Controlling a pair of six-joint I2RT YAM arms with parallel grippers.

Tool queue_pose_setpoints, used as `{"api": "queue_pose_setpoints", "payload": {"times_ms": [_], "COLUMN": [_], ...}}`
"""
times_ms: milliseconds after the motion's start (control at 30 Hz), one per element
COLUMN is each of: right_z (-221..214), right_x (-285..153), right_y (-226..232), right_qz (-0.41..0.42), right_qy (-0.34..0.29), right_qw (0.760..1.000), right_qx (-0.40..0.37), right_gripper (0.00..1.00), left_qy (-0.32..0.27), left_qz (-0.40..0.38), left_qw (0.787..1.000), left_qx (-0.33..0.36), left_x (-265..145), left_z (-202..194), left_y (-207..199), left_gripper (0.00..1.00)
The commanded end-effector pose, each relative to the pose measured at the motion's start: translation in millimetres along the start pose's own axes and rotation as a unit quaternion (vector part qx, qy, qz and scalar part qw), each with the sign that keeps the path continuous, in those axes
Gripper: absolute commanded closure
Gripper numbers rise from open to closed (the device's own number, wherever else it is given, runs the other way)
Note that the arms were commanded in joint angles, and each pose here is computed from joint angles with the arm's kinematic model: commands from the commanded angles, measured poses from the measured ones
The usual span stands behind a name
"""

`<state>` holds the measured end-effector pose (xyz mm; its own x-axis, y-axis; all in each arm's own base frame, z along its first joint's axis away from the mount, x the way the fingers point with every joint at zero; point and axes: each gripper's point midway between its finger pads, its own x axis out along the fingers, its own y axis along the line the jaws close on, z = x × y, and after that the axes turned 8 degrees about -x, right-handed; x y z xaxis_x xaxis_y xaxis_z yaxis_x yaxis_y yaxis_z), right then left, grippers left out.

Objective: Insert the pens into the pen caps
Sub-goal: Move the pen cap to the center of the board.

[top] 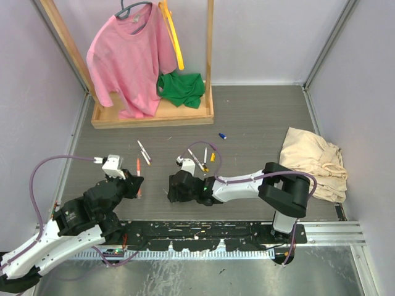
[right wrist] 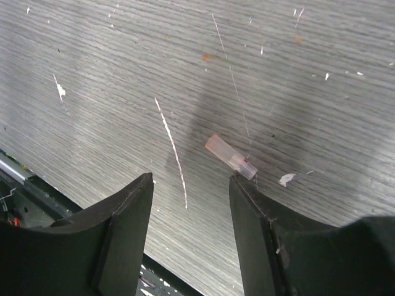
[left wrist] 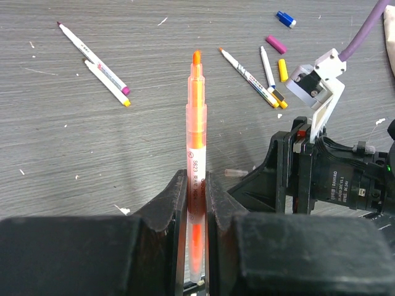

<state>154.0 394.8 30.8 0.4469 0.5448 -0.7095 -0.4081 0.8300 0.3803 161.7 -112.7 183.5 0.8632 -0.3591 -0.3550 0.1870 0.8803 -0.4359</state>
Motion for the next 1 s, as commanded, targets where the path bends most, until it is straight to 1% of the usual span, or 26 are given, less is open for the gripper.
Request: {"api": "queue_pose_setpoints", "payload": {"times_ms": [0, 133, 333, 667, 767, 967], "right_z": [14, 17, 23, 40, 50, 71], "right_x": [6, 10, 11, 0, -1, -3], "right_y": [-1, -4, -12, -15, -12, -8], "right_qz": [-0.022, -0.032, -0.071, -0.1, -0.107, -0.14], "right_qy": [-0.018, -0.018, -0.017, -0.032, -0.043, -0.066], "right_qw": [1.0, 0.999, 0.997, 0.994, 0.993, 0.988], "right_qx": [0.008, 0.005, -0.014, -0.029, -0.027, 0.006], "right_gripper": [0.42, 0.42, 0.41, 0.41, 0.41, 0.41], "left_qy": [-0.013, -0.01, -0.01, -0.008, -0.01, -0.016], "left_qz": [0.0, -0.001, -0.003, -0.007, -0.009, -0.011], "left_qw": [1.0, 1.0, 1.0, 1.0, 1.0, 1.0], "left_qx": [0.0, 0.002, 0.002, 0.003, 0.001, -0.003], "left_x": [0, 1, 1, 2, 1, 0], "left_z": [9, 8, 7, 6, 7, 7], "left_y": [-3, -3, -4, -5, -6, -5], "left_gripper": [1.0, 1.0, 1.0, 1.0, 1.0, 1.0]}}
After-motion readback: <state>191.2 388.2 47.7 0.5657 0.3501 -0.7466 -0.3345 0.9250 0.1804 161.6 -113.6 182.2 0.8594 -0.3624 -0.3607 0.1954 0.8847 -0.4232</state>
